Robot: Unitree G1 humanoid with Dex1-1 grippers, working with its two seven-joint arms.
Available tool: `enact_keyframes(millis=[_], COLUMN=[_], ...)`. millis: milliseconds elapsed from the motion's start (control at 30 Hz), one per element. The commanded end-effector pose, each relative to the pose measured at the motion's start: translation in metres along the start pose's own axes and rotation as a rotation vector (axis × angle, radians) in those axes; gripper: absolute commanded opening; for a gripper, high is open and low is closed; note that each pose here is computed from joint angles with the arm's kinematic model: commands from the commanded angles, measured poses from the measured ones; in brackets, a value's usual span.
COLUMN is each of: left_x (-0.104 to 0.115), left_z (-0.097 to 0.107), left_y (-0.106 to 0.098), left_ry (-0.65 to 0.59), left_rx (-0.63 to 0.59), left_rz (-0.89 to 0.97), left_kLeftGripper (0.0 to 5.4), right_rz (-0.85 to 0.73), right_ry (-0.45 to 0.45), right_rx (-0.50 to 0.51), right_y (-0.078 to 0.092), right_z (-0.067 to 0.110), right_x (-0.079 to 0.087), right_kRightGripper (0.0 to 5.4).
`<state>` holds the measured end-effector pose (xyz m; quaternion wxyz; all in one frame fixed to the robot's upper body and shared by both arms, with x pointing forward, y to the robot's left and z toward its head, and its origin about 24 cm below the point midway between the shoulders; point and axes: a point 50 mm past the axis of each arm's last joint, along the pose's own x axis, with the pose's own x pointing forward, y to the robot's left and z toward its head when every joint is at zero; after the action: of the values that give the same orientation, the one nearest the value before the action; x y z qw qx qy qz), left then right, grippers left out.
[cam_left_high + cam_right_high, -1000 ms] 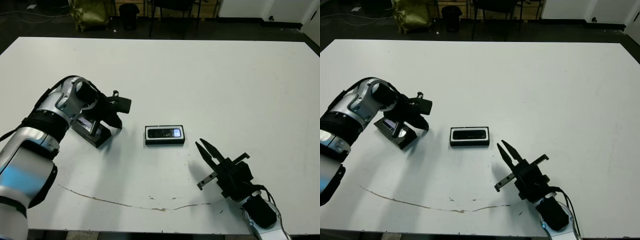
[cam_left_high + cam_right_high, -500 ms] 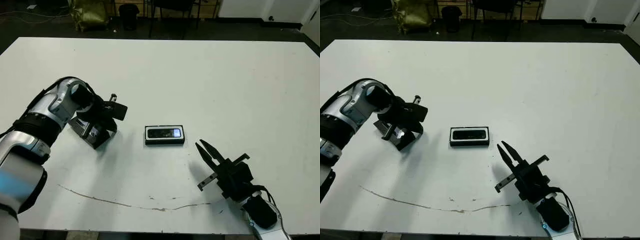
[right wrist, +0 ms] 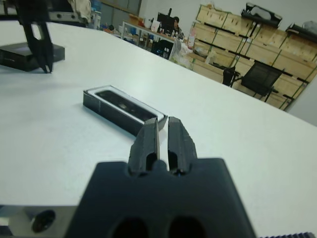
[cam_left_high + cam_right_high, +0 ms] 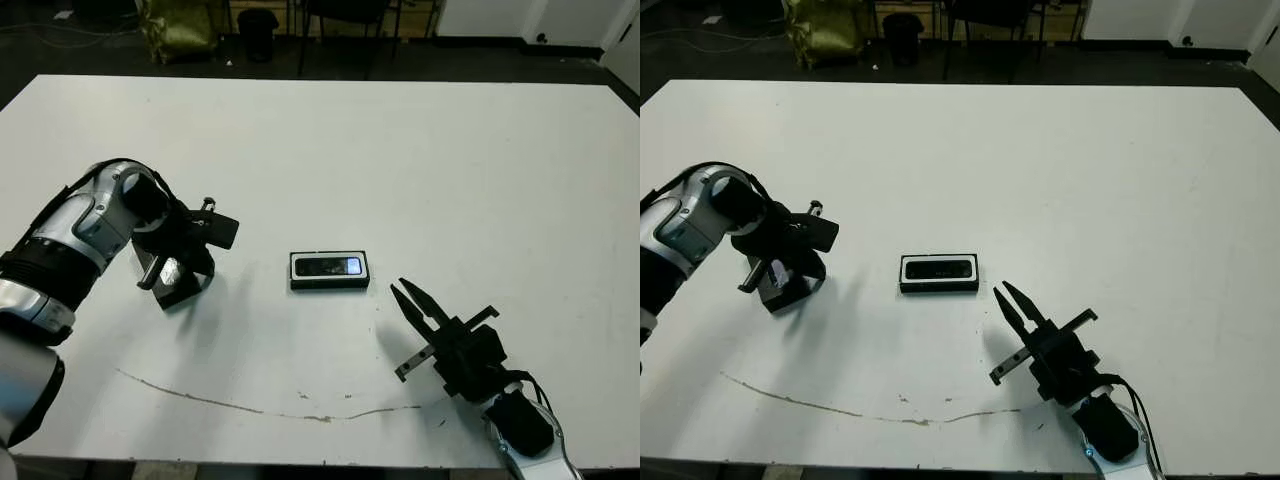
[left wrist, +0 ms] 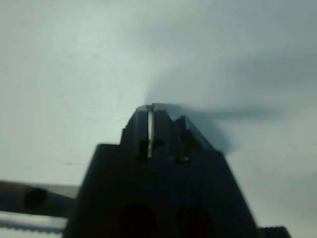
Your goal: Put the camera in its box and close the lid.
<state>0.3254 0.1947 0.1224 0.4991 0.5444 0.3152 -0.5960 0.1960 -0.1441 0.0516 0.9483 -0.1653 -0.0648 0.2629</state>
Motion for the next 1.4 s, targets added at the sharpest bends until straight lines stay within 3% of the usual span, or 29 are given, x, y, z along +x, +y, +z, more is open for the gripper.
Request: enact_keyframes(millis=[33, 233, 433, 933, 1033, 1200, 1300, 1400], left_x=[0.011, 0.004, -0.002, 0.0, -0.013, -0.065, -0.09, -0.104], left_z=[-0.001, 0.009, 0.016, 0.017, 0.032, 0.073, 0.087, 0.095], left_y=[-0.016, -0.026, -0.032, -0.023, -0.014, -0.003, -0.011, -0.025], left_ry=[0.003, -0.034, -0.009, -0.033, -0.144, -0.493, -0.659, -0.748], left_rx=[0.016, -0.002, 0.061, 0.027, 0.004, -0.036, -0.062, -0.12], left_rz=[-0.097, -0.14, -0.145, -0.092, -0.03, 0.101, 0.236, 0.403], left_kLeftGripper=[0.0, 0.0, 0.0, 0.0, 0.0, 0.0, 0.0, 0.0], right_rz=[0.012, 0.008, 0.012, 0.012, 0.022, 0.036, 0.042, 0.044], right_ry=[0.011, 0.032, 0.03, 0.071, 0.072, 0.066, 0.065, 0.076], right_rx=[0.008, 0.015, 0.021, 0.012, 0.004, 0.017, 0.024, 0.022], right_y=[-0.001, 0.0, 0.001, 0.002, 0.002, 0.004, 0.003, 0.001], right_z=[-0.005, -0.001, 0.0, -0.001, -0.001, -0.001, -0.002, -0.003], right_x=[-0.001, -0.002, -0.003, -0.003, -0.001, 0.002, 0.002, 0.002], right_kRightGripper=[0.04, 0.04, 0.04, 0.04, 0.04, 0.04, 0.04, 0.04])
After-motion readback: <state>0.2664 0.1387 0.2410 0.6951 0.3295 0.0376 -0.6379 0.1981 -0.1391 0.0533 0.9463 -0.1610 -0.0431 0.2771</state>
